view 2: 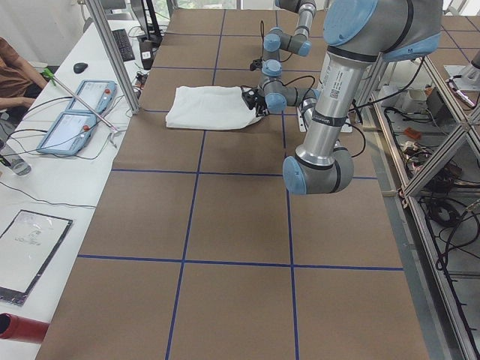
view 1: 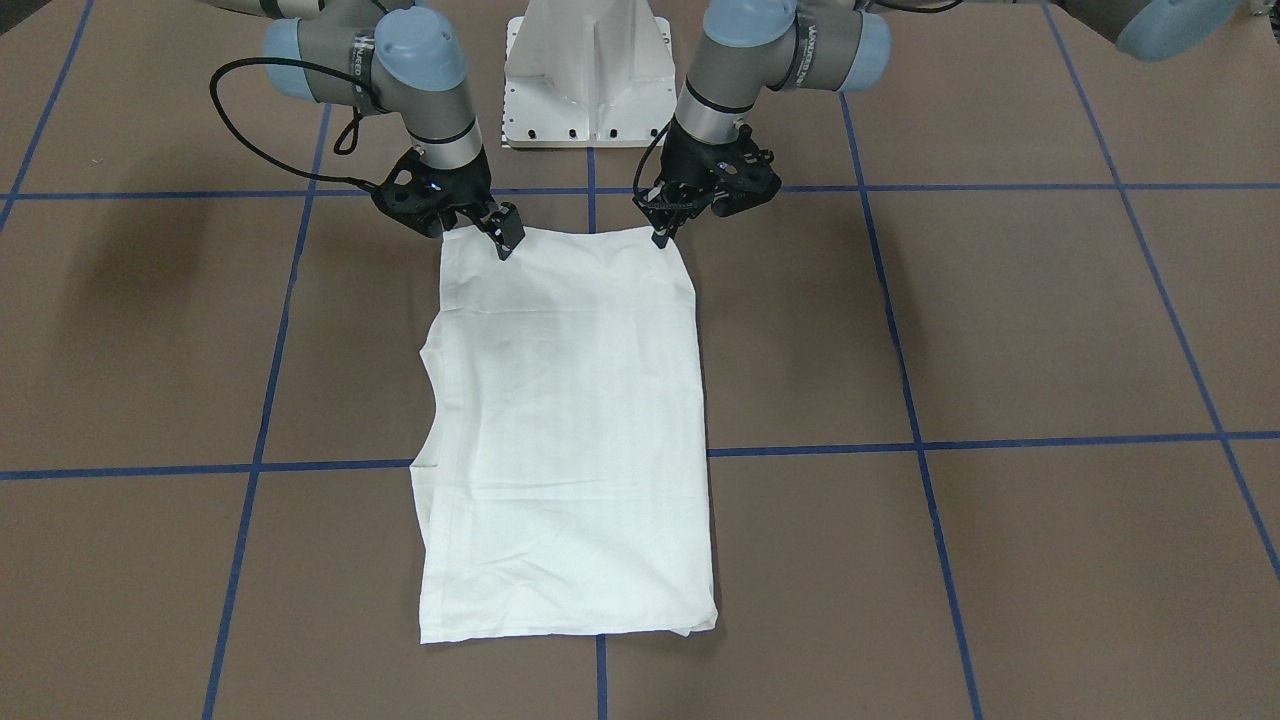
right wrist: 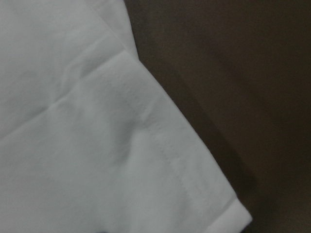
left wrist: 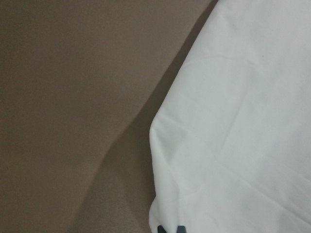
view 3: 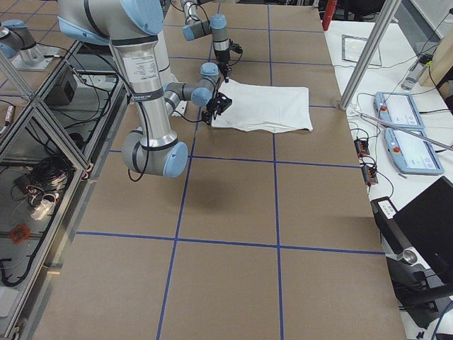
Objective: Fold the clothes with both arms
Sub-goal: 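Grasp the near edge corners of the folded shirt with both grippers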
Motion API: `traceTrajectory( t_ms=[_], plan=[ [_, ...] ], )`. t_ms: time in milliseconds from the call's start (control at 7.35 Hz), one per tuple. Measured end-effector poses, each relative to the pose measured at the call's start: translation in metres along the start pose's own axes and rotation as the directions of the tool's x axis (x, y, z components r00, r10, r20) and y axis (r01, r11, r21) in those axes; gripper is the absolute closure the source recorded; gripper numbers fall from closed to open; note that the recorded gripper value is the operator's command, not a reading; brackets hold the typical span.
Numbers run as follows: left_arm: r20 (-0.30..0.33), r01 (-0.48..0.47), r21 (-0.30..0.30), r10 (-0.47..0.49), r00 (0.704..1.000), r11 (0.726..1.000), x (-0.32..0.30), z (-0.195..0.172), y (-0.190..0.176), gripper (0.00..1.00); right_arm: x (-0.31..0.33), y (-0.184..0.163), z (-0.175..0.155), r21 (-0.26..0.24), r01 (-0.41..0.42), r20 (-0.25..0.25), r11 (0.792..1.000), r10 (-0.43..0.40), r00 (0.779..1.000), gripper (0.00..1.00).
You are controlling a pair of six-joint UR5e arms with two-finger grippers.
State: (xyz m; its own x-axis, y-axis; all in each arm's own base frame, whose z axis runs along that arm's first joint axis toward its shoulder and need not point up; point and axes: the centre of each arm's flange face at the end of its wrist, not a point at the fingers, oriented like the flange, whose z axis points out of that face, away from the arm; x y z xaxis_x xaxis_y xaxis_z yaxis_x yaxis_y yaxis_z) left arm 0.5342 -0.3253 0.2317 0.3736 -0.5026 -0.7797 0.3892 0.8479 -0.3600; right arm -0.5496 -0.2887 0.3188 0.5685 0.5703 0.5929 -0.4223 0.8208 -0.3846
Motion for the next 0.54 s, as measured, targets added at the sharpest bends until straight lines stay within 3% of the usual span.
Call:
traceTrajectory(
  t_ms=[272, 408, 544],
  plan=[
    [-0.001, 0.0, 0.0, 0.0, 1.0, 1.0, 0.0001, -0.0002, 0.0, 1.0, 0.0012, 0.0027, 0.0006, -0.002, -0.001, -0.002, 1.0, 0.001, 1.0, 0.04],
    [-0.001, 0.0, 0.0, 0.0, 1.0, 1.0, 0.0001, -0.0002, 0.0, 1.0, 0.0005, 0.0028, -0.0013, -0.003, -0.003, 0.0, 1.0, 0.003, 1.0, 0.11],
    [-0.001, 0.0, 0.0, 0.0, 1.0, 1.0, 0.0001, -0.0001, 0.0, 1.0, -0.0006, 0.0028, -0.0034, -0.002, -0.004, 0.003, 1.0, 0.004, 1.0, 0.27]
  ],
)
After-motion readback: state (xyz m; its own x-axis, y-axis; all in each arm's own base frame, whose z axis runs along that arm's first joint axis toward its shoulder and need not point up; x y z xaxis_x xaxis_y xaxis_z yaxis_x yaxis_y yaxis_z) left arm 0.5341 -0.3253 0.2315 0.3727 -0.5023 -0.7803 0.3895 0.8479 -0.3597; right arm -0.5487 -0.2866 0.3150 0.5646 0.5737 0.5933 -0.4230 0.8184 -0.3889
